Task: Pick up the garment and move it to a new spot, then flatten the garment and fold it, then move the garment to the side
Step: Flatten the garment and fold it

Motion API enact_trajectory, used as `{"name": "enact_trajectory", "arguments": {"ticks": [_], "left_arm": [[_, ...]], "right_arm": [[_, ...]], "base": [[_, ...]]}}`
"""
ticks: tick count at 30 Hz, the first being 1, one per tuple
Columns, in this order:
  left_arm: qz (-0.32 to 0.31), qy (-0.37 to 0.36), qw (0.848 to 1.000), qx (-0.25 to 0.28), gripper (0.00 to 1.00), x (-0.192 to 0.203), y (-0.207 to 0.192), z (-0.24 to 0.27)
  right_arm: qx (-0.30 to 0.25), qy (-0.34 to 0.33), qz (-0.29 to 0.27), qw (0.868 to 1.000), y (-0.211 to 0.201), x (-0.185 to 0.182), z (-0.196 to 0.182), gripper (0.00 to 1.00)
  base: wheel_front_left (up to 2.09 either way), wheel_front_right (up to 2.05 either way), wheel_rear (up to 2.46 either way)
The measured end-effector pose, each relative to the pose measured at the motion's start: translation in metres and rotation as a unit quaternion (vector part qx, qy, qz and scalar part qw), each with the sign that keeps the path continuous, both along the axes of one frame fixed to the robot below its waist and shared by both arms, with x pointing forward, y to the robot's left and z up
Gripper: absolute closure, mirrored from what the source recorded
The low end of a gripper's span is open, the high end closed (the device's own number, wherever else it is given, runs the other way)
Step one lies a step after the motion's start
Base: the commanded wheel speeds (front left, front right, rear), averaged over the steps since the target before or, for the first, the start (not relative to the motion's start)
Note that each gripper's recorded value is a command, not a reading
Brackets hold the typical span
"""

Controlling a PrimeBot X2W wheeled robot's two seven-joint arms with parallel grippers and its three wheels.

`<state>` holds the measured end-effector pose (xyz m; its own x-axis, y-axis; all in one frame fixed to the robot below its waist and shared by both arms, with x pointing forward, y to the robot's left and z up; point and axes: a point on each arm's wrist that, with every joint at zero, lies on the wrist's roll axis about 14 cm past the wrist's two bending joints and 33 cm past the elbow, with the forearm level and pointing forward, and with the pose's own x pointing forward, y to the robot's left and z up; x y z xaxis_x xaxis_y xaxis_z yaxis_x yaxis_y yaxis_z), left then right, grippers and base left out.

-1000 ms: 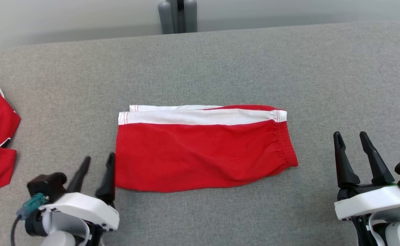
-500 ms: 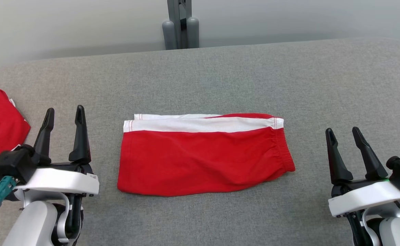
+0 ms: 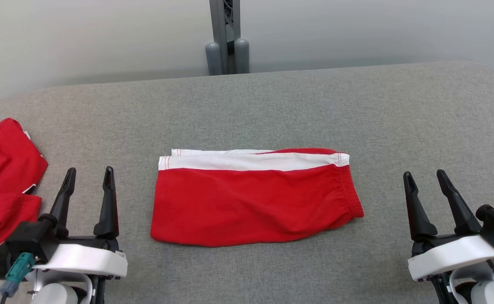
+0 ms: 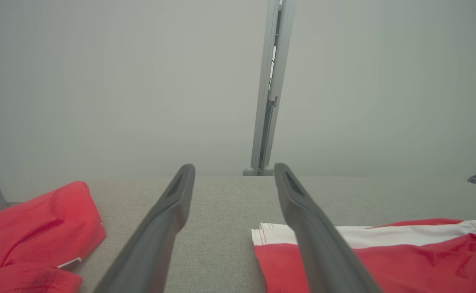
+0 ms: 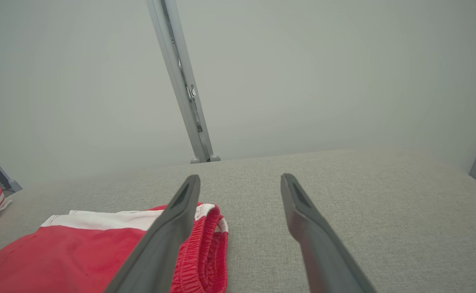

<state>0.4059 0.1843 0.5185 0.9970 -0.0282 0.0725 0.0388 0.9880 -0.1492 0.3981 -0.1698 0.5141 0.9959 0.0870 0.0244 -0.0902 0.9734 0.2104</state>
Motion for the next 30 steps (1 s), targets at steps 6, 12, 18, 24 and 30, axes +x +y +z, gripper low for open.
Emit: {"name": "enact_trajectory", "arguments": {"ticks": [6,12,18,24,30], "left_arm": [[0.005,-0.004,1.0,-0.006,0.0,-0.006,-0.001,0.005],[0.011,0.005,1.0,-0.006,0.0,-0.005,0.007,0.0],[0.012,0.012,1.0,-0.008,0.0,-0.004,0.009,-0.005],[0.018,0.028,0.999,-0.014,0.0,-0.002,0.013,-0.017],[0.024,0.039,0.999,-0.013,0.0,0.004,0.018,-0.027]], "right_arm": [[0.004,0.003,0.0,1.0,0.0,-0.002,0.0,0.0],[0.005,0.021,0.019,1.0,0.012,0.003,-0.009,0.0],[-0.004,0.075,0.066,0.995,0.043,0.012,-0.038,0.0],[-0.016,0.154,0.089,0.984,0.058,0.02,-0.09,0.0],[-0.007,0.2,0.084,0.976,0.057,0.025,-0.124,0.0]], "base": [[0.0,0.0,0.0],[0.0,0.0,0.0],[0.0,0.0,0.0],[0.0,0.0,0.0],[0.0,0.0,0.0]]}}
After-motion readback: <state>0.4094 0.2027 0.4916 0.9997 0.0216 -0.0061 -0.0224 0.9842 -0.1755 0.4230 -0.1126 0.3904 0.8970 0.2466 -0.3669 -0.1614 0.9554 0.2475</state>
